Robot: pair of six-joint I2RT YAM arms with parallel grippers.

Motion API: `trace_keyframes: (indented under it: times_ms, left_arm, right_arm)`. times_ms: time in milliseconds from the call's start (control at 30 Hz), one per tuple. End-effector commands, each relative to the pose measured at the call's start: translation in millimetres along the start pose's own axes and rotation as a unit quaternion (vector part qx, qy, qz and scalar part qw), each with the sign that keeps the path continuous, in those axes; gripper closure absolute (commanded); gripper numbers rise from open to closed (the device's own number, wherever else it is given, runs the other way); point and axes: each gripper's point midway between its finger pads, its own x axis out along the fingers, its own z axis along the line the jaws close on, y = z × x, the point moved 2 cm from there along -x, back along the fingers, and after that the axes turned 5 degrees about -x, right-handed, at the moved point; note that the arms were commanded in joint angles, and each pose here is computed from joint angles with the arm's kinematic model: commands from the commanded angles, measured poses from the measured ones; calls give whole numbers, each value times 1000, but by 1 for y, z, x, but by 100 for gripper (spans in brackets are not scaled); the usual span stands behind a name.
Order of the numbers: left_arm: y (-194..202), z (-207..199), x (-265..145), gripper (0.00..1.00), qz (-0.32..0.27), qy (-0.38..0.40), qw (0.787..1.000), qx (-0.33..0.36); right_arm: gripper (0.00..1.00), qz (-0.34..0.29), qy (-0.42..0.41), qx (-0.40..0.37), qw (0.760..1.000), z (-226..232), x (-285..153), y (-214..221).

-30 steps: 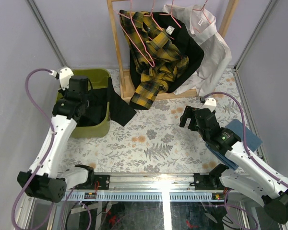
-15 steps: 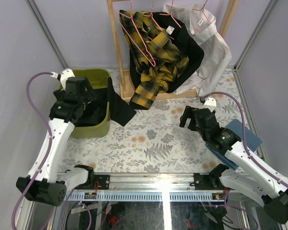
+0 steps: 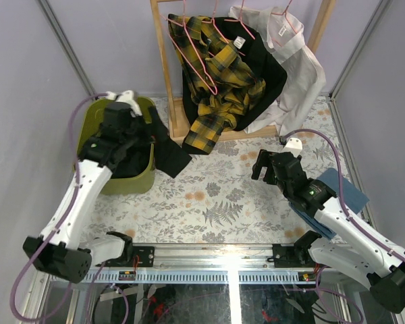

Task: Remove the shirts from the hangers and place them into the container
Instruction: Place the shirt in the bin.

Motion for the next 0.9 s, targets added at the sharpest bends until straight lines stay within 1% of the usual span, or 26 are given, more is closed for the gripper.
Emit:
trace_keyframes:
  times_ms: [0,67,133,233,333,433,500,600,667,867]
  left_arm:
    - [46,-48,32,0,71,80,992,69]
    - [74,-56,52,1,111,80,988,76]
    - [99,-55,75,5,149,56,984,82]
    - [124,-35,103,6,163,-32,982,91]
    - [142,-13,124,5,178,-100,975,86]
    - [153,-7,141,4,179,-117,974,75]
    - [154,-4,151,3,164,-129,976,64]
    - [154,5,166,3,148,-159,974,67]
    - [161,10,177,6,157,-174,969,76]
    - [173,21,196,8,166,-211,959,90]
  right_arm:
    - [8,-28,-15,23,999,8,-6,-19]
    - [8,-28,-12,23,999,6,-7,-19]
    - [8,-31,-11,23,999,5,-8,-20]
    - [8,-32,-8,21,999,3,-10,-20]
    - [8,-36,-3,17,999,0,-13,-21]
    - [7,-39,3,14,999,-4,-14,-20]
    - [8,-41,3,14,999,-4,-14,-20]
    - [8,-40,2,14,999,-5,-15,-20]
    - [8,-40,4,13,999,-6,-16,-20]
    - [8,-39,4,11,999,-6,-15,-19]
